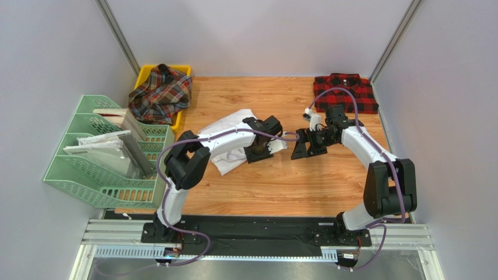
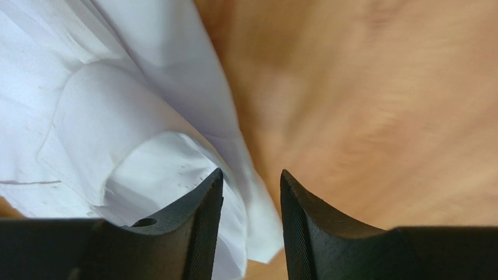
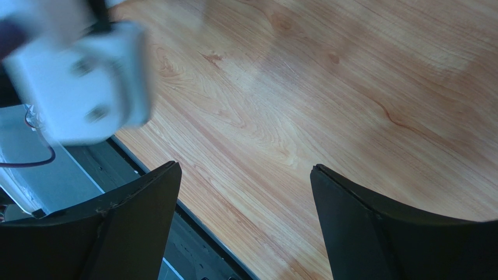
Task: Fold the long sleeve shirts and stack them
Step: Fold the shirt
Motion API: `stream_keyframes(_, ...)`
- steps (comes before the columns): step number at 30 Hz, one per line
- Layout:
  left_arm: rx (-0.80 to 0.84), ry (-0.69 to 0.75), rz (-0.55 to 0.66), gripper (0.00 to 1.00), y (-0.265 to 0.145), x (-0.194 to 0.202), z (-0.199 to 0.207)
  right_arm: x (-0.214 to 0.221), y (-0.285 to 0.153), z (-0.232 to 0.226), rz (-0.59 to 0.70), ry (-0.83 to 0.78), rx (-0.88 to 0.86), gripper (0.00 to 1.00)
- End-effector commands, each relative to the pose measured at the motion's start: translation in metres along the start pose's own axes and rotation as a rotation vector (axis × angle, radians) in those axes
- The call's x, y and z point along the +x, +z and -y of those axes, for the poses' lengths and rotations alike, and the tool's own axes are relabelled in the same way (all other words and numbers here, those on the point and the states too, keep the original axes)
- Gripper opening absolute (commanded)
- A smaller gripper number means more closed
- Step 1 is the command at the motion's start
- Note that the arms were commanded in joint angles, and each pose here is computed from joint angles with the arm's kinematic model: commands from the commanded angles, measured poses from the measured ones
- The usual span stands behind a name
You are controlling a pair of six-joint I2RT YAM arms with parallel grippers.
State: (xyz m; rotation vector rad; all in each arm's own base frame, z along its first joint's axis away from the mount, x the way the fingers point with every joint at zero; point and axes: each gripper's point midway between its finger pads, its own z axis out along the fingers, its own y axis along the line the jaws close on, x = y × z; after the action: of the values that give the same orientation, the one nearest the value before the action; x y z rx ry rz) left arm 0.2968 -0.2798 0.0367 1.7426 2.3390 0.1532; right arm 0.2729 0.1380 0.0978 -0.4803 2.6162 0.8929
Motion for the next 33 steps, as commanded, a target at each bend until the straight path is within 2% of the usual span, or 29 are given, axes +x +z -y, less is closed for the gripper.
stream_keyframes(1, 0.157, -0.068, 0.245, 0.47, -0.115, -0.030, 0.025, -0.003, -0.008, -0.001, 0.029, 0.036, -0.018, 0.88)
stream_keyframes(4, 0.149, -0.024, 0.297, 0.43, -0.140, -0.007, -0.016, -0.002, -0.011, -0.005, 0.039, 0.037, -0.035, 0.88)
stream_keyframes(5, 0.164, -0.061, 0.306, 0.42, -0.139, 0.010, -0.038, -0.001, -0.011, -0.007, 0.040, 0.040, -0.039, 0.88)
stream_keyframes(9, 0.118, 0.032, 0.219, 0.39, -0.113, 0.055, -0.090, 0.001, -0.011, -0.015, 0.043, 0.063, -0.081, 0.88)
stream_keyframes(10, 0.112, 0.008, 0.211, 0.38, -0.103, 0.065, -0.102, 0.002, -0.011, -0.016, 0.044, 0.067, -0.087, 0.88)
stream_keyframes(14, 0.152, 0.054, 0.085, 0.31, -0.051, 0.093, -0.102, 0.005, -0.008, -0.017, 0.037, 0.084, -0.099, 0.86)
stream_keyframes(16, 0.181, 0.044, 0.060, 0.27, -0.028, 0.100, -0.094, 0.006, -0.008, -0.017, 0.035, 0.089, -0.102, 0.86)
stream_keyframes(18, 0.243, 0.019, 0.028, 0.22, -0.007, 0.105, -0.078, 0.007, -0.008, -0.017, 0.033, 0.092, -0.102, 0.85)
stream_keyframes(21, 0.347, -0.043, 0.006, 0.18, 0.002, 0.105, -0.045, 0.008, -0.010, -0.015, 0.026, 0.091, -0.091, 0.85)
stream_keyframes(24, 0.465, -0.093, 0.003, 0.14, 0.001, 0.089, 0.011, 0.010, -0.009, -0.009, 0.013, 0.106, -0.072, 0.85)
stream_keyframes(25, 0.527, -0.088, 0.026, 0.13, -0.004, 0.071, 0.040, 0.009, -0.009, -0.008, 0.012, 0.106, -0.068, 0.85)
stream_keyframes(26, 0.563, -0.151, 0.014, 0.11, -0.006, 0.063, 0.057, 0.007, -0.010, -0.005, 0.015, 0.112, -0.062, 0.85)
stream_keyframes(28, 0.605, -0.166, 0.063, 0.11, -0.011, 0.029, 0.091, 0.004, -0.008, 0.001, 0.009, 0.128, -0.050, 0.84)
stream_keyframes(29, 0.613, -0.245, 0.076, 0.12, -0.015, 0.011, 0.099, 0.003, -0.007, 0.004, 0.009, 0.138, -0.041, 0.84)
stream_keyframes(31, 0.668, -0.289, 0.171, 0.15, -0.028, -0.029, 0.113, 0.000, -0.005, 0.011, 0.003, 0.149, -0.022, 0.84)
stream_keyframes(33, 0.694, -0.416, 0.299, 0.24, -0.054, -0.068, 0.097, -0.001, -0.005, 0.019, -0.002, 0.154, 0.006, 0.82)
